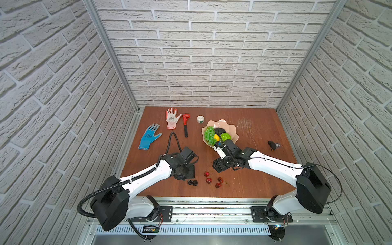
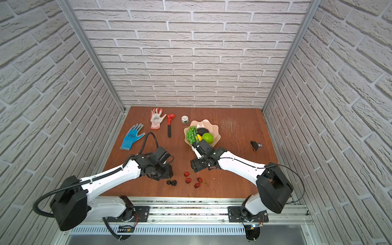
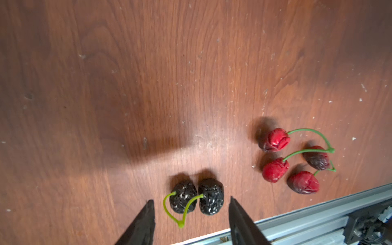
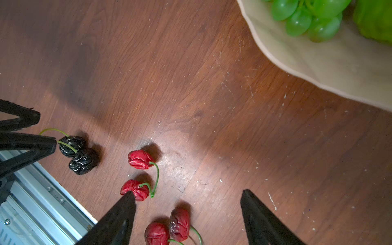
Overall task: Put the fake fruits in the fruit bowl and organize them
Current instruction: 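Move the left gripper down to the black cherry pair near the robot, then close the left gripper on the black cherry stem and lift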
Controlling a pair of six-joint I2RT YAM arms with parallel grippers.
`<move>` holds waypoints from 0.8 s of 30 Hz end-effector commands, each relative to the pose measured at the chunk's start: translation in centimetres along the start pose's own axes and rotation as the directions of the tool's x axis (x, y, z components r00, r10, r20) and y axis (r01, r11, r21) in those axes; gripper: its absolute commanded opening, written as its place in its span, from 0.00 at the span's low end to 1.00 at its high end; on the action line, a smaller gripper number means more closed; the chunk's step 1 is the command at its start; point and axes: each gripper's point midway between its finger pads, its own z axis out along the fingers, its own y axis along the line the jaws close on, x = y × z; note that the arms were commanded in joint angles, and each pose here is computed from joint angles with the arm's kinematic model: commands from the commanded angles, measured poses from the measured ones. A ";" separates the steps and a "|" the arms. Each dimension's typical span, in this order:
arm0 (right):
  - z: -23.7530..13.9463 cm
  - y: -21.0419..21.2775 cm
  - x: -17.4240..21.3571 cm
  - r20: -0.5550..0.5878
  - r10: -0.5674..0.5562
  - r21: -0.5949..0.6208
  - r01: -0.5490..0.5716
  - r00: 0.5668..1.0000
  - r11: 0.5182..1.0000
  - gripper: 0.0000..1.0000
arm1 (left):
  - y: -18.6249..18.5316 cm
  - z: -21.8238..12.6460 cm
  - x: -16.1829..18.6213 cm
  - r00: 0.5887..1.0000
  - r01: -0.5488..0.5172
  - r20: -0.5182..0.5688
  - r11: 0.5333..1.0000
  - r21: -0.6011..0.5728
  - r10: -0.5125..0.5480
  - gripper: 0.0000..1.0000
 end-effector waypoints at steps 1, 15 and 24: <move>0.0 0.9 -1.4 0.033 -0.020 -0.028 0.021 0.999 0.999 0.79 | 0.3 0.9 0.7 1.000 0.017 -0.026 1.000 0.000 -0.017 0.54; 0.5 0.6 -1.2 0.026 -0.030 -0.020 0.030 0.999 0.999 0.80 | 0.1 1.4 1.6 0.994 0.076 -0.080 0.997 0.005 -0.075 0.34; 0.5 0.6 -1.1 0.029 -0.036 -0.018 0.036 0.999 0.999 0.80 | 0.2 1.7 1.6 0.993 0.079 -0.091 0.997 -0.006 -0.079 0.20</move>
